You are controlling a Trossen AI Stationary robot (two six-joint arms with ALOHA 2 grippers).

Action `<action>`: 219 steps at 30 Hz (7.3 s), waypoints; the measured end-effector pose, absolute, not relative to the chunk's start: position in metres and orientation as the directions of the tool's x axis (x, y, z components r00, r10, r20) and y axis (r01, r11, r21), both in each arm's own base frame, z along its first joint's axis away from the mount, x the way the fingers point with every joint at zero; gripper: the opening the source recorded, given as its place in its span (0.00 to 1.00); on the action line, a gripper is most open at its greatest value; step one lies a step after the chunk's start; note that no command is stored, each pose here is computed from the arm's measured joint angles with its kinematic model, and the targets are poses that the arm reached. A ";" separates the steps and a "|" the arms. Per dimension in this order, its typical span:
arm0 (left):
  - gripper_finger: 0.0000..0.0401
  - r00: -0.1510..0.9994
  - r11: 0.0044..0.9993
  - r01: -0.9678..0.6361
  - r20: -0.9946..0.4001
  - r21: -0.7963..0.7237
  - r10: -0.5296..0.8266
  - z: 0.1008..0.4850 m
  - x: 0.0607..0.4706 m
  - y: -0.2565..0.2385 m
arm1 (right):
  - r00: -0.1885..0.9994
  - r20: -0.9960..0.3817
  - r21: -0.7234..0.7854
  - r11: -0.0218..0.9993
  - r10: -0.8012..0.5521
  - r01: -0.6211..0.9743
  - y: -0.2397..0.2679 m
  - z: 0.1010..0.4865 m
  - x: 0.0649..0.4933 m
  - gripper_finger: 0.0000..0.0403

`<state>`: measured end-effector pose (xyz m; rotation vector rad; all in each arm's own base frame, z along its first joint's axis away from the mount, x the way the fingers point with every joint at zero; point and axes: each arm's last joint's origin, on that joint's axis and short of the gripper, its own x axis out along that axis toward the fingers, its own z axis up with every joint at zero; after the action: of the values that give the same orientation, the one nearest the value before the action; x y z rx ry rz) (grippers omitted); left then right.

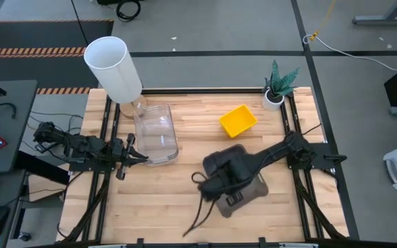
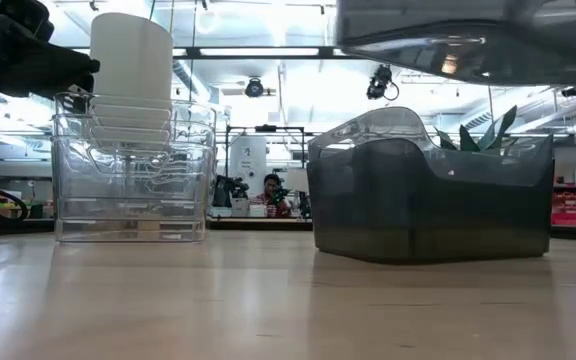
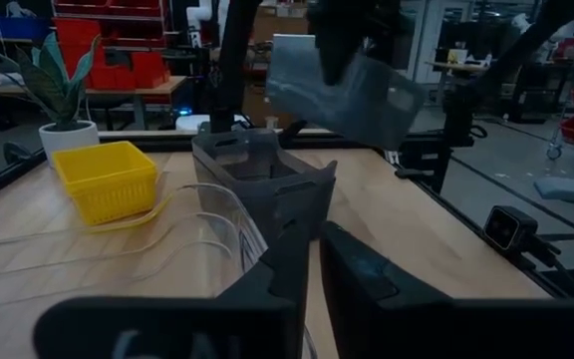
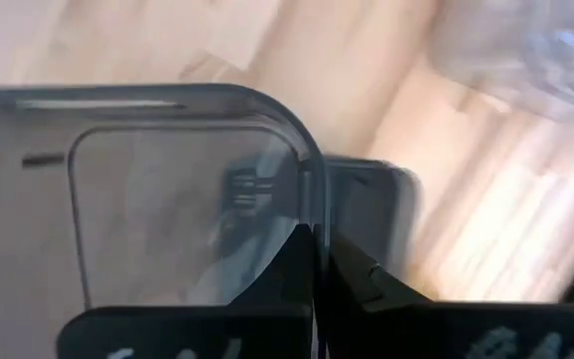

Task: Stack baskets by color
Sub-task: Stack the bottom black bin on top of the top black bin, then return to Home Position

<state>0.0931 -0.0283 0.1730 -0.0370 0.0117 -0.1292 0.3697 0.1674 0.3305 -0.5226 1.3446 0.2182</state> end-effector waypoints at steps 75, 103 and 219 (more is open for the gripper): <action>0.08 0.992 0.991 0.129 -0.010 -0.037 -0.129 0.173 0.093 -0.028 | 0.163 -0.986 -0.024 0.962 0.021 -0.272 0.041 0.254 0.383 0.27; 0.10 0.992 0.991 0.129 -0.010 -0.037 -0.129 0.173 0.093 -0.028 | 0.291 -0.957 -0.021 0.999 -0.007 -0.044 0.032 0.292 0.361 0.26; 0.10 0.992 0.991 0.129 -0.010 -0.037 -0.129 0.173 0.093 -0.028 | 0.794 0.589 -0.091 0.965 -0.146 0.245 -0.003 0.301 0.045 0.01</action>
<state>0.0931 -0.0283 0.1730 -0.0367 0.0127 -0.1294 0.0447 -0.0033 0.3006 -0.1665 -0.6182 -0.2116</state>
